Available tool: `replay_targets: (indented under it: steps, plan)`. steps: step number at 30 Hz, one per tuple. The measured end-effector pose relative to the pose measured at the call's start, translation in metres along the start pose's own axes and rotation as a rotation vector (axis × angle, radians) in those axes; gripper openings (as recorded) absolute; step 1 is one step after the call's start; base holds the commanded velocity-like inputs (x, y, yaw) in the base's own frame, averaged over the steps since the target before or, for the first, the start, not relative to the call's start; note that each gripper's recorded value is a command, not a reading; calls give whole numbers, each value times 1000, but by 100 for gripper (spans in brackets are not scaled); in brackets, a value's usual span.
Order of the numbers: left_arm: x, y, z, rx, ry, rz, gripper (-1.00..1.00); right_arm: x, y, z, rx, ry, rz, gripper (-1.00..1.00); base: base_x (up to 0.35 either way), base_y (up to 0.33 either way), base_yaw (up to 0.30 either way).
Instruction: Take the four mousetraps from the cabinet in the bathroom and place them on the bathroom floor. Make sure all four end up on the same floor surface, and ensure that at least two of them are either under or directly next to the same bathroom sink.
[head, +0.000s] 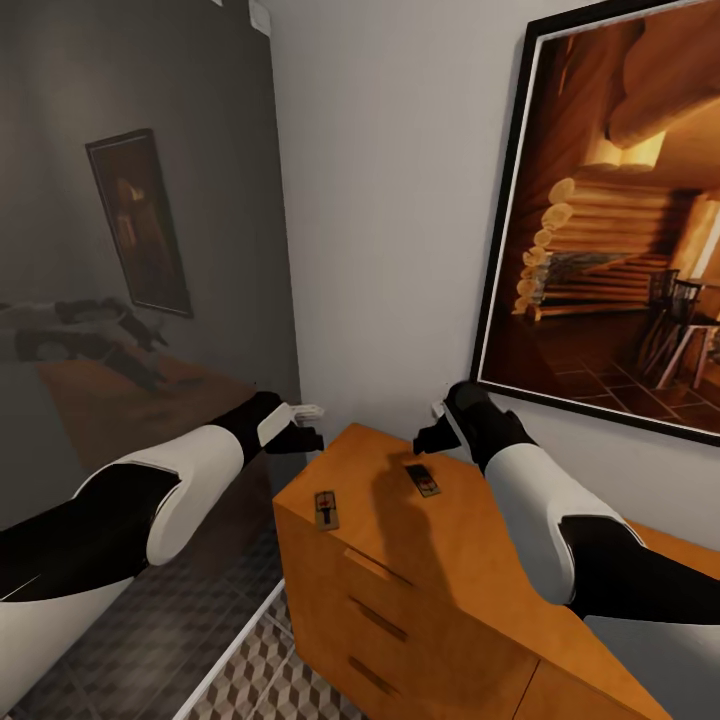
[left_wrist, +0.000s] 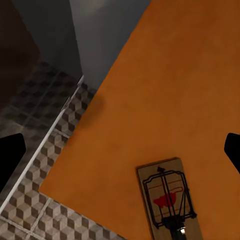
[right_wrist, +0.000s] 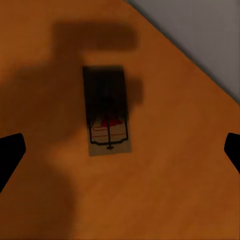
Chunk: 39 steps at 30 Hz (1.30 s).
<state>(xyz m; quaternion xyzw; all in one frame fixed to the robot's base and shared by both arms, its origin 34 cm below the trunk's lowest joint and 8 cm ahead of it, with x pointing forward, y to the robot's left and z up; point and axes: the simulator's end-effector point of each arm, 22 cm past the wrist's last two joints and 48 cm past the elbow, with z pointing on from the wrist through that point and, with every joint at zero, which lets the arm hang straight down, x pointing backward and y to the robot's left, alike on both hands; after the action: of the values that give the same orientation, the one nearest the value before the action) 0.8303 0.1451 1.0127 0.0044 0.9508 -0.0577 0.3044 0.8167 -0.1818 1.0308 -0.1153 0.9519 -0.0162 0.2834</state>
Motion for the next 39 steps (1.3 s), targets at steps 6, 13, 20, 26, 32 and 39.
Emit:
replay_targets:
  steps: [6,13,20,26,32,39]
  plan:
    - [0,0,0,1,-1,0,100,2,-1,2,-4,1,4,100,0,0,0]
    - [0,-1,0,2,-3,-1,100,2,-2,4,-26,-5,42,100,0,0,0]
    - [0,-1,0,3,-4,-1,100,0,-3,4,-52,-21,77,100,0,0,0]
    - [0,-1,0,3,-3,-1,100,-1,-3,4,-95,-34,104,100,0,0,0]
    - [0,-1,0,3,-3,-2,100,-5,1,3,-141,-55,117,100,0,0,0]
    - [0,-1,0,2,-3,-2,100,-5,-2,3,-149,-60,123,100,0,0,0]
